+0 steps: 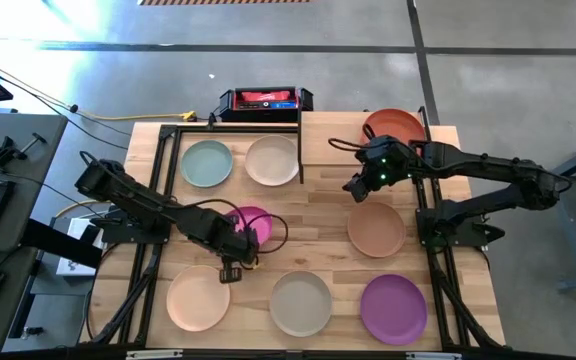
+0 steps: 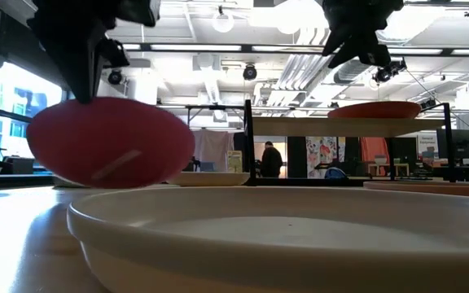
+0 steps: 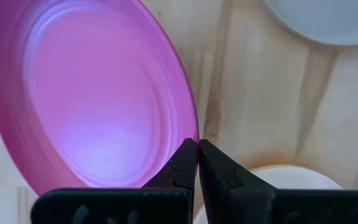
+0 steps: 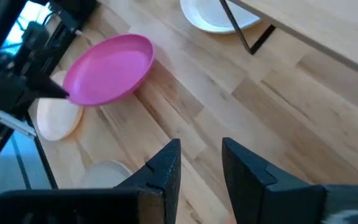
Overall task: Place and stack plates onto a shelf
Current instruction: Stack the pink plate on top of the orange plate on the shelf
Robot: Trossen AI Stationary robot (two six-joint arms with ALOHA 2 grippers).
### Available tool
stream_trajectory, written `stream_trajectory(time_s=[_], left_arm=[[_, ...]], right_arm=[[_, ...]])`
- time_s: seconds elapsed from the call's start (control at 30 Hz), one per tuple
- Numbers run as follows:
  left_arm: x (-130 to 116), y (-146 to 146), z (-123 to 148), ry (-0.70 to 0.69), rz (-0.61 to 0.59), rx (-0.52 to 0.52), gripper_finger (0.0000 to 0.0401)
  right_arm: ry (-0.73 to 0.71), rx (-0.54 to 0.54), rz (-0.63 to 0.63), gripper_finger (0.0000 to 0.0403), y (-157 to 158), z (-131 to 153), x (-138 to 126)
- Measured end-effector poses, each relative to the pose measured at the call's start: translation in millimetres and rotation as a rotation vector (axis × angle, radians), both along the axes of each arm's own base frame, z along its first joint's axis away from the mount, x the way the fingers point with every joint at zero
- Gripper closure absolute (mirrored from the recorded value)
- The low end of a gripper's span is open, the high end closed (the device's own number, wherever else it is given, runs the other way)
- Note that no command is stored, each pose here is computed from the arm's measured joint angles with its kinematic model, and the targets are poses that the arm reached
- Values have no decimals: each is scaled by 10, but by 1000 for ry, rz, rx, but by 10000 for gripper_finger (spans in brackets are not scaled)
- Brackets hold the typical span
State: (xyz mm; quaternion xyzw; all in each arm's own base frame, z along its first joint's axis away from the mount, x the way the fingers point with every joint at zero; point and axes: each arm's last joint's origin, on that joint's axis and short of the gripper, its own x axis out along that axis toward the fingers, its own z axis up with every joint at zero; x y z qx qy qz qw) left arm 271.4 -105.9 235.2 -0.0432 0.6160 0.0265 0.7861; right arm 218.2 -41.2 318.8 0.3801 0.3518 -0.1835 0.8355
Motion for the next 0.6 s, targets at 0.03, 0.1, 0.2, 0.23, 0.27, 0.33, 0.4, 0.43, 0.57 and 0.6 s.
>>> stream_trajectory(time_s=[0.03, 0.1, 0.2, 0.23, 0.27, 0.33, 0.4, 0.43, 0.57, 0.6], left_arm=[[0, -15, 15, -5, -14, 5, 401], [-2, -40, 37, -11, -41, 13, 401], [-8, -74, 61, -18, -70, 20, 401], [-12, -85, 68, -18, -81, 23, 401], [-20, -99, 74, -16, -92, 26, 401], [-32, -122, 95, -12, -113, 31, 401], [-36, -153, 118, -21, -141, 41, 401], [-39, -165, 130, -26, -158, 50, 401], [-32, -214, 209, -52, -231, 72, 401], [-29, -221, 225, -59, -250, 82, 401]], right_arm=[[1, 2, -14, 306, 10, -1, 3], [2, 17, -43, 306, 33, -1, 7], [2, 28, -57, 306, 72, -1, 14], [2, 29, -60, 306, 88, -1, 16], [2, 32, -68, 306, 106, -1, 19], [1, 42, -87, 306, 139, -1, 24], [1, 53, -106, 306, 174, -2, 28], [1, 57, -116, 306, 192, -4, 33], [24, 83, -141, 306, 255, -62, 104], [35, 92, -143, 306, 271, -90, 138]])
